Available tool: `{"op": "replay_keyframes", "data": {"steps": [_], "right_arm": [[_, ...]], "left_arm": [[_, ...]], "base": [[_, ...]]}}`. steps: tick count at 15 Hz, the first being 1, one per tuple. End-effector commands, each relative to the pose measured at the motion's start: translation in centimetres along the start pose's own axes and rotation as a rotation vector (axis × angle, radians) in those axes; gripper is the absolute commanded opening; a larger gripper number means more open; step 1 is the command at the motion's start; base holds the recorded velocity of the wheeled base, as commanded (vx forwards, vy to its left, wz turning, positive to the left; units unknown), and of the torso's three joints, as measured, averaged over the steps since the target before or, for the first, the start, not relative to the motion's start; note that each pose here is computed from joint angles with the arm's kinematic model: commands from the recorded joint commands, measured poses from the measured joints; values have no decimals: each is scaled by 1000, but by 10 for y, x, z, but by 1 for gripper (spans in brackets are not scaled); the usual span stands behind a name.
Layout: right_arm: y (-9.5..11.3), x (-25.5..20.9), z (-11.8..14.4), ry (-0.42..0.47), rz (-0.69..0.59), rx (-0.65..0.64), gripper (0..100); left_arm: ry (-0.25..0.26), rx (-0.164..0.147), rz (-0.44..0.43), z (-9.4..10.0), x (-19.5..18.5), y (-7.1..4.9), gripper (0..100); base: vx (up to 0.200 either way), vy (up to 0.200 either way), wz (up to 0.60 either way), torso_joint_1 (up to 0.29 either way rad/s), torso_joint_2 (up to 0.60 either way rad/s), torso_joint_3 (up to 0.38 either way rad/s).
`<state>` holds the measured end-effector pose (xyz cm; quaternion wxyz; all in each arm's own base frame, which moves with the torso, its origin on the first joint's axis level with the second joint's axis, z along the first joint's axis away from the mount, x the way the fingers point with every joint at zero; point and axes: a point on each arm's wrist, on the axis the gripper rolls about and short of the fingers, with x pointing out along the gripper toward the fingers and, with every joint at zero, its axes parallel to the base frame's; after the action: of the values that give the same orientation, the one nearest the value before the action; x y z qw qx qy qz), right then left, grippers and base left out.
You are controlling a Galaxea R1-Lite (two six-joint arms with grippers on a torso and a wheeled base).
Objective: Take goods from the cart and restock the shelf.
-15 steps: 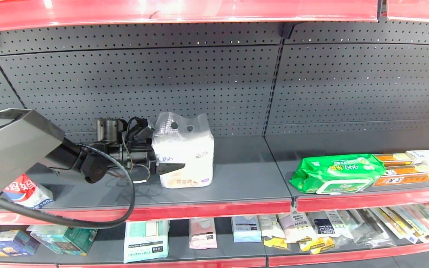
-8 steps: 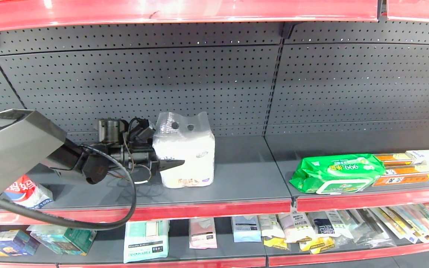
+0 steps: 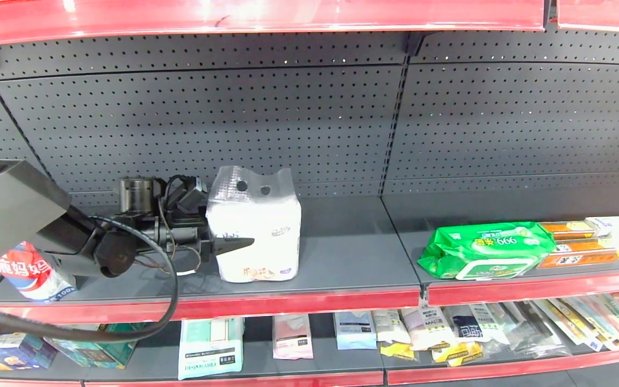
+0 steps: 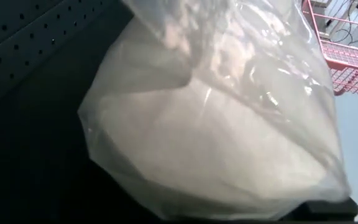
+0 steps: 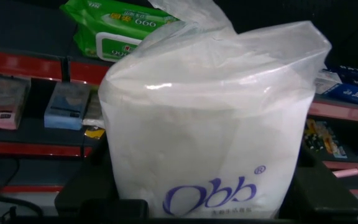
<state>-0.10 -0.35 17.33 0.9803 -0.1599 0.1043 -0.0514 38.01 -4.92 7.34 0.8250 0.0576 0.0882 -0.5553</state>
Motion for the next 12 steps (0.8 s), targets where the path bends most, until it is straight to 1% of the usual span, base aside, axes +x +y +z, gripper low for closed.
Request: {"op": "replay_keyframes", "data": {"steps": [1, 2, 5, 6, 9, 10, 11, 12], "right_arm": [[0, 2, 1, 9, 3, -2, 0], [0, 2, 1, 9, 3, -2, 0], [0, 2, 1, 7, 3, -2, 0], [0, 2, 1, 7, 3, -2, 0], [0, 2, 1, 9, 3, -2, 0], [0, 2, 1, 11, 2, -2, 0], [0, 2, 0, 11, 2, -2, 0], [0, 2, 0, 11, 2, -2, 0]], "left_arm": [[-17, 18, 19, 4, -15, -6, 0], [-26, 33, 35, 1, -20, -6, 0], [-34, 48, 61, -7, -26, -4, 0], [-32, 44, 61, -8, -26, -4, 0], [-25, 36, 61, -16, -28, -13, 0], [-19, 19, 56, -23, -30, -20, 0], [-22, 19, 56, -25, -31, -23, 0], [-26, 26, 57, -26, -31, -23, 0]], "base": [[0, 0, 0, 0, 0, 0], [0, 0, 0, 0, 0, 0], [0, 0, 0, 0, 0, 0], [0, 0, 0, 0, 0, 0], [0, 0, 0, 0, 0, 0], [0, 0, 0, 0, 0, 0], [0, 0, 0, 0, 0, 0], [0, 0, 0, 0, 0, 0]]}}
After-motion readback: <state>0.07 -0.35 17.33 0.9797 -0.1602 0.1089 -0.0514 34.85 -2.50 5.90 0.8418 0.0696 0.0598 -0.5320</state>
